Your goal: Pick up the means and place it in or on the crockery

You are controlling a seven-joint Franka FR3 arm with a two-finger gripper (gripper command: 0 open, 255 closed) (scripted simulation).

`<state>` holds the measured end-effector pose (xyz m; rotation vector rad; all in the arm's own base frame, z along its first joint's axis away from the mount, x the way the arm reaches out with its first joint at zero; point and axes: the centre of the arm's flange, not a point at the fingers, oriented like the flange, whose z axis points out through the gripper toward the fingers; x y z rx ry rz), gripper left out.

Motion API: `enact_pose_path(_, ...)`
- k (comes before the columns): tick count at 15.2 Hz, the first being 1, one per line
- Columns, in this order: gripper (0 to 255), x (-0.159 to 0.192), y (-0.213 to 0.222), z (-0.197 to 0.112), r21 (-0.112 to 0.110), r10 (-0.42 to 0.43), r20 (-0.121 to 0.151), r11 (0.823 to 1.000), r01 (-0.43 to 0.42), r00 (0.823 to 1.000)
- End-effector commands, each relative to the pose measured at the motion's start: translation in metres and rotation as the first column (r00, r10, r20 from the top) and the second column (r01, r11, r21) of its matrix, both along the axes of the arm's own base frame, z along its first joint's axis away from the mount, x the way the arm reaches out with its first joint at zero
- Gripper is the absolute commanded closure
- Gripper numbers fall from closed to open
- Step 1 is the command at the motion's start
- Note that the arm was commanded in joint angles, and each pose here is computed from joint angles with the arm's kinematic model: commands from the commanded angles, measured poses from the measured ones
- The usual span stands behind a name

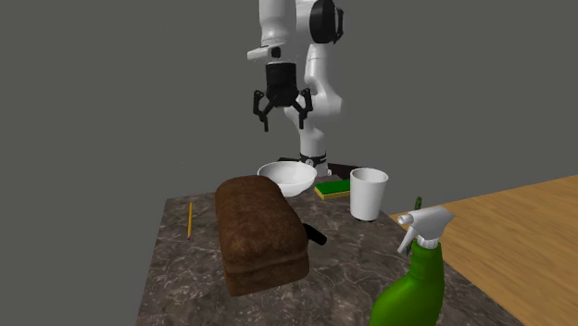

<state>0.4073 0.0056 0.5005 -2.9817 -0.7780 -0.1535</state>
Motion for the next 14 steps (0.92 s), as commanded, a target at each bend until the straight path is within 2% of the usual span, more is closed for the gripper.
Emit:
enact_pose_path(1,0,0.017,0.003,-0.023,0.014,0.084,0.004,0.996,-0.085,0.996)
enact_pose_path(4,0,0.043,0.01,-0.053,0.036,0.203,0.007,0.978,-0.203,0.979)
enact_pose_path(7,0,0.067,0.02,-0.083,0.057,0.318,0.014,0.946,-0.319,0.948)
enact_pose_path(10,0,0.09,0.034,-0.113,0.078,0.429,0.023,0.9,-0.43,0.903)
enact_pose_path(14,0,0.118,0.058,-0.151,0.103,0.567,0.039,0.817,-0.567,0.823)
